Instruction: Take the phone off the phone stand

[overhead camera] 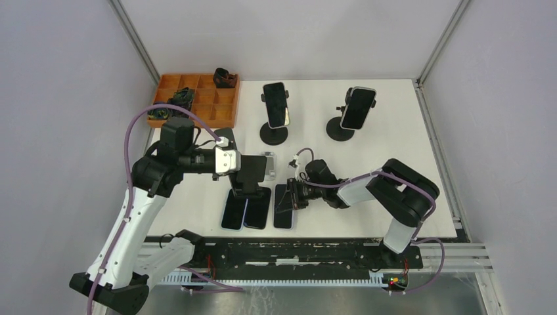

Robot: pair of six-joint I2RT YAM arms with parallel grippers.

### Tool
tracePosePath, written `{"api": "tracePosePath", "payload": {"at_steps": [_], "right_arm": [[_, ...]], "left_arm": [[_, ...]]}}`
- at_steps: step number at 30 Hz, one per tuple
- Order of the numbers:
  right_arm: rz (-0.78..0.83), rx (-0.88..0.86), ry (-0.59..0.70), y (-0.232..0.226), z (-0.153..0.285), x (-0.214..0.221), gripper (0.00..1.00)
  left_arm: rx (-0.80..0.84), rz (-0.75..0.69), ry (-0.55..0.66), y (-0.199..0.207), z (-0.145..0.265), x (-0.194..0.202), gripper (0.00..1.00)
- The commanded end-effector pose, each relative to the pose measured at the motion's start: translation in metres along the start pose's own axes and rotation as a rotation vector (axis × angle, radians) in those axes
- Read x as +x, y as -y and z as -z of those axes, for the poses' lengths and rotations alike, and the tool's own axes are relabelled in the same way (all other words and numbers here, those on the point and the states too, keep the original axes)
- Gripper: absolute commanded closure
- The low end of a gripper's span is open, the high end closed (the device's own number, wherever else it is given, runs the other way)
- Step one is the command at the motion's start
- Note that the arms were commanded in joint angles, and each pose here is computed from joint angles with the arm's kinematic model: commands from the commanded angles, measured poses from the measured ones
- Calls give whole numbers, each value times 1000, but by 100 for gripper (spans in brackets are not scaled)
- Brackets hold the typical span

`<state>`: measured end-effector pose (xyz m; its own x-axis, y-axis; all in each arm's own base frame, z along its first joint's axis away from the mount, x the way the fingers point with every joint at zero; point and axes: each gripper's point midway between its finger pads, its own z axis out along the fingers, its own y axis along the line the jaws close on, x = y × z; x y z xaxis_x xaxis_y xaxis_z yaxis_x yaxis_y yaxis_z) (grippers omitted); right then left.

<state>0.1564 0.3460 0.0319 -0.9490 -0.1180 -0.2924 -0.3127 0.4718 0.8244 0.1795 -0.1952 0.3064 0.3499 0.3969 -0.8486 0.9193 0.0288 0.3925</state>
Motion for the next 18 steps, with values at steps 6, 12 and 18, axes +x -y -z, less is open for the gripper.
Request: {"api": "tracePosePath", "payload": {"at_steps": [6,12,18], "right_arm": [[53,304,97,50,3,-26,25],[123,571,156,79,40,-38,2],[136,616,169,86,59,-27,2]], "left_arm": [[-13,-80,51,-3,7,-21,98],[-8,-77,52,-3,6,-21,98],[-8,-84,54,-4,6,-22,98]]}}
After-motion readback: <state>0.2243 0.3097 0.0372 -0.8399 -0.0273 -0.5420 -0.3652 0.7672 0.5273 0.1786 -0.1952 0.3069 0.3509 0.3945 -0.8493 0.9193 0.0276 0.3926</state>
